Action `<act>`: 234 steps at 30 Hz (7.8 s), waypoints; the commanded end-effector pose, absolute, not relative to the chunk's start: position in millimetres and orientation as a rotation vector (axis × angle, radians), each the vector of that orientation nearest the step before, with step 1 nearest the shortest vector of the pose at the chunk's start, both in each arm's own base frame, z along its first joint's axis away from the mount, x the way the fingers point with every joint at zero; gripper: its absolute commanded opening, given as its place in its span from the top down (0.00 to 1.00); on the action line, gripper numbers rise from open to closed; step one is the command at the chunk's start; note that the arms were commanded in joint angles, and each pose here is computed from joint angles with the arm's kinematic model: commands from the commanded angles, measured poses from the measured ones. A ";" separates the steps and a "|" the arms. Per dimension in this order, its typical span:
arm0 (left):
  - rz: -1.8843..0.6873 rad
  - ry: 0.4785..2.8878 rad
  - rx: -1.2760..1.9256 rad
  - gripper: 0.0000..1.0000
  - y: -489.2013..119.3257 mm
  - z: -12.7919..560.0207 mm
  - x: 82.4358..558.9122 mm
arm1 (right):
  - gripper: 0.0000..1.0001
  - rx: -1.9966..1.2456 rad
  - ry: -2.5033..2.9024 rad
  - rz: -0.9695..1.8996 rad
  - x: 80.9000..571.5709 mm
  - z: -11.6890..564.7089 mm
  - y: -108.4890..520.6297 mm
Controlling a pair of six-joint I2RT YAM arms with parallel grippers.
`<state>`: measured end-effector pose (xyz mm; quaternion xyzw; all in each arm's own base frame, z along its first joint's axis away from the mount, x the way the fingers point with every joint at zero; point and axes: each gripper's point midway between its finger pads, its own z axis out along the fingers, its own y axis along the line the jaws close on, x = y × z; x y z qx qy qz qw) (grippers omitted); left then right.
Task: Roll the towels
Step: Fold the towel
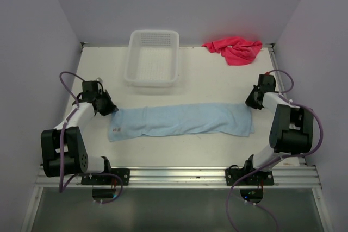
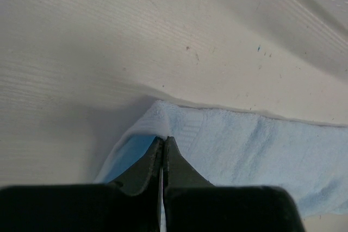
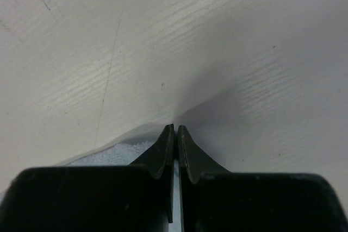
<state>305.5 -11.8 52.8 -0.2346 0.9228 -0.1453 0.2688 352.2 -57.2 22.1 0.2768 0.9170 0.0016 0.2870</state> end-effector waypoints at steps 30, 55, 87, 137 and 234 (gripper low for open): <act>-0.476 2.090 -0.404 1.00 -5.2 161.8 343.5 | 1.00 0.762 2.150 -0.099 353.7 180.3 -81.7; -0.295 1.926 -0.438 1.00 25.8 215.4 344.6 | 1.00 0.758 2.029 -0.047 339.9 248.3 -76.0; -0.196 2.073 -0.621 1.00 34.6 162.5 295.0 | 1.00 0.697 2.230 0.068 266.3 186.2 -38.6; -0.273 2.075 -0.376 0.30 7.6 180.1 379.5 | 0.41 0.749 2.535 -0.081 330.4 49.7 -64.2; -0.510 2.016 -0.235 0.20 -41.6 201.8 372.4 | 1.00 -0.415 2.385 0.577 313.4 216.7 430.2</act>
